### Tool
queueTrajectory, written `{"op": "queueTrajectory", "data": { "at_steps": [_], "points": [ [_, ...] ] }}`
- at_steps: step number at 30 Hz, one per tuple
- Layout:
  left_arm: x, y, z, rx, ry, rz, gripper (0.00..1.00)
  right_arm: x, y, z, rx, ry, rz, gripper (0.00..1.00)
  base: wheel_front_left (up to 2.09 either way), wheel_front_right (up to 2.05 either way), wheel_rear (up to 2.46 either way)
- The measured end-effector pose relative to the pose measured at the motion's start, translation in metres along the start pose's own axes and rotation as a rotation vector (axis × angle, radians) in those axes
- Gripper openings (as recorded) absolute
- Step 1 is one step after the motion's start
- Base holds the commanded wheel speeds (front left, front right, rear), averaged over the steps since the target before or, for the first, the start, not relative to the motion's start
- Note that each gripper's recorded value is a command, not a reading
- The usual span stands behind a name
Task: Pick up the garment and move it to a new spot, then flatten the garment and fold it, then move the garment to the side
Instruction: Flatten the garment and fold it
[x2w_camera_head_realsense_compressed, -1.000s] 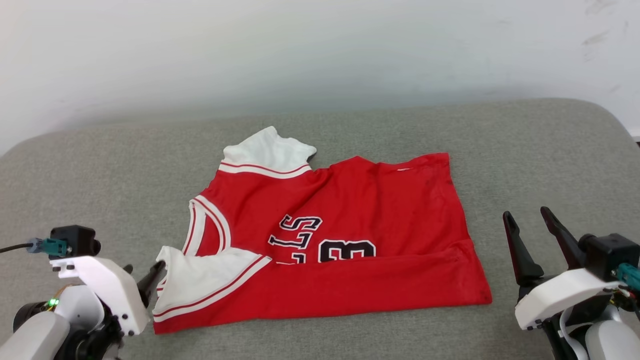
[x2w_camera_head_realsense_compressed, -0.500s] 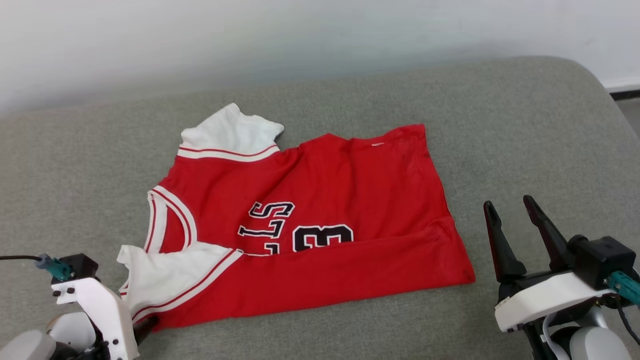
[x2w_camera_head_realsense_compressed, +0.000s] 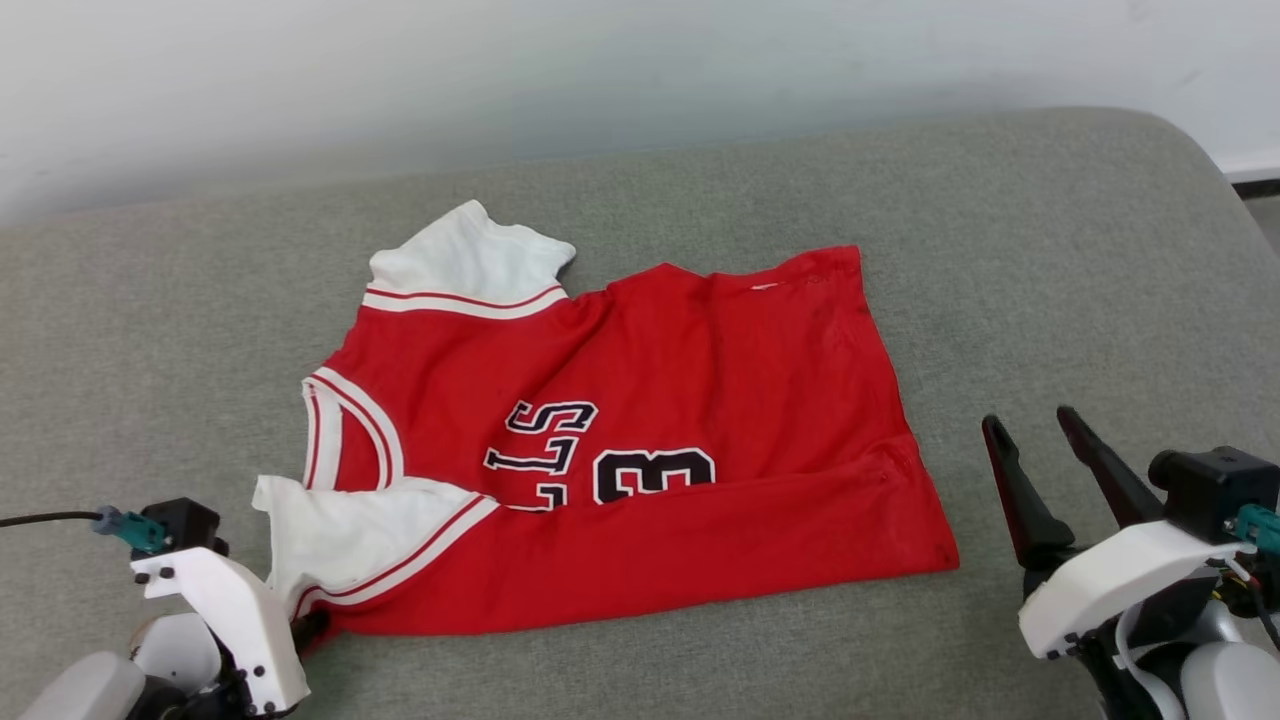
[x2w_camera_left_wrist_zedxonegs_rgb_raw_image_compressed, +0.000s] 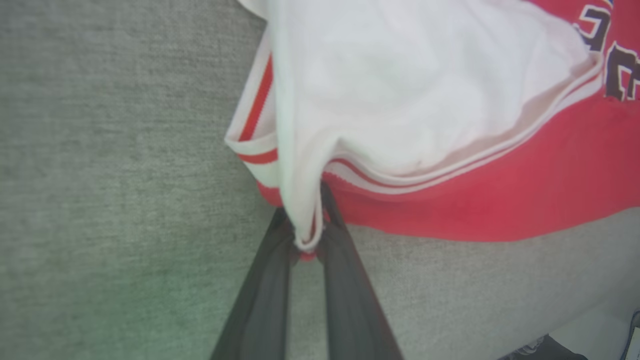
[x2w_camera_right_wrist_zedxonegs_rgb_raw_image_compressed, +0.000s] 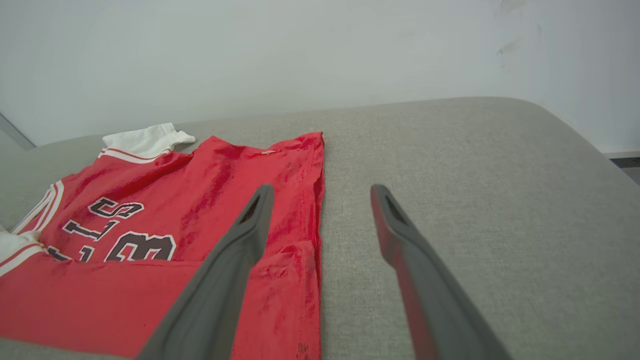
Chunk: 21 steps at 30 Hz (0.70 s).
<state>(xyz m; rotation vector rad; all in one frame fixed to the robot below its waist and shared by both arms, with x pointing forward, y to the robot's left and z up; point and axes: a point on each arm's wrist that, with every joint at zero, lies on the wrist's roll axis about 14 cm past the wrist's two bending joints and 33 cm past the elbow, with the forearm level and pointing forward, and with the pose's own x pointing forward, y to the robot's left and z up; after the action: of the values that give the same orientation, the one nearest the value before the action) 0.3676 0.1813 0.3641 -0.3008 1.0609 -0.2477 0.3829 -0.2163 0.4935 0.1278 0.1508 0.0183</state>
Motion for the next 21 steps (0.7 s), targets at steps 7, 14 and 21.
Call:
{"op": "queueTrajectory", "data": {
  "at_steps": [7,14,21],
  "points": [
    [-0.021,-0.003,0.006,0.045,-0.091,0.000,0.00,-0.008,-0.011,-0.050,0.038,0.364,0.025,1.00,0.00,0.00,0.00],
    [-0.042,-0.008,0.029,0.110,-0.179,-0.001,0.00,-0.014,0.003,-0.092,0.037,0.690,0.093,1.00,0.00,0.00,0.00],
    [-0.041,-0.009,0.036,0.123,-0.183,0.003,0.00,0.007,0.019,-0.112,0.029,0.785,0.134,1.00,0.00,0.00,0.00]
  ]
}}
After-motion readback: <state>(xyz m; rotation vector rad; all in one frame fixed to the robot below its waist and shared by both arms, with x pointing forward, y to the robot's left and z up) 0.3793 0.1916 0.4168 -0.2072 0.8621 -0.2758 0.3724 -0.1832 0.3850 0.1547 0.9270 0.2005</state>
